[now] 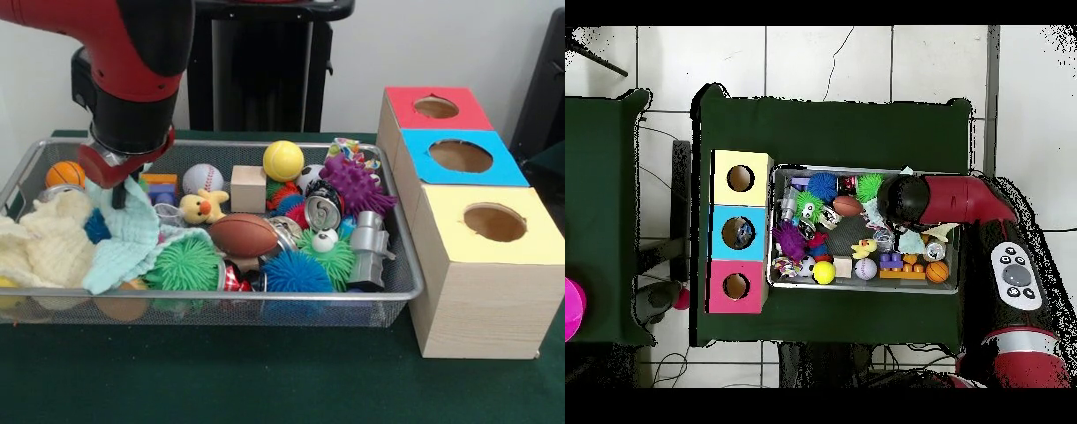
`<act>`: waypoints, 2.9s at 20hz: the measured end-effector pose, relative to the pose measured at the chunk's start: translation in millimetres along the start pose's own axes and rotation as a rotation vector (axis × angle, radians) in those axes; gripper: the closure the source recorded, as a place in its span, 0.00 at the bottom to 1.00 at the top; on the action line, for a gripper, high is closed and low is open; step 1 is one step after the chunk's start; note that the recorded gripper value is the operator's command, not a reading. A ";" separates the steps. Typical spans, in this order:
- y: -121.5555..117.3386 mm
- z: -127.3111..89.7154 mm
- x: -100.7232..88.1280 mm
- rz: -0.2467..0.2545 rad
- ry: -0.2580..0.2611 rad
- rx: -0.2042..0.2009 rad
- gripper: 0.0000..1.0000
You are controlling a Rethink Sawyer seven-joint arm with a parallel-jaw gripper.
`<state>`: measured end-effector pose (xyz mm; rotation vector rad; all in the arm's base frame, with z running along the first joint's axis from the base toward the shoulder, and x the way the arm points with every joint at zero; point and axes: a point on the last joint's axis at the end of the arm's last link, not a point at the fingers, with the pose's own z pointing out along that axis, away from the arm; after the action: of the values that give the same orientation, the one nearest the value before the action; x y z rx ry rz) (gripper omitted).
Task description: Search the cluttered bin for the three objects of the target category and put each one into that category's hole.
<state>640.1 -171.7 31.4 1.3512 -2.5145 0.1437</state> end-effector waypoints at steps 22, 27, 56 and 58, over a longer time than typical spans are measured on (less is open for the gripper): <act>-31.2 -9.2 20.2 0.014 0.008 0.107 0.00; -34.0 -17.2 12.9 0.072 -0.051 0.071 0.00; 23.5 -171.5 -88.1 0.610 -0.143 -0.055 0.00; 25.4 -169.8 -82.5 0.626 -0.141 -0.047 0.00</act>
<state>695.9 -54.3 170.6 0.5299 -2.9535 0.1151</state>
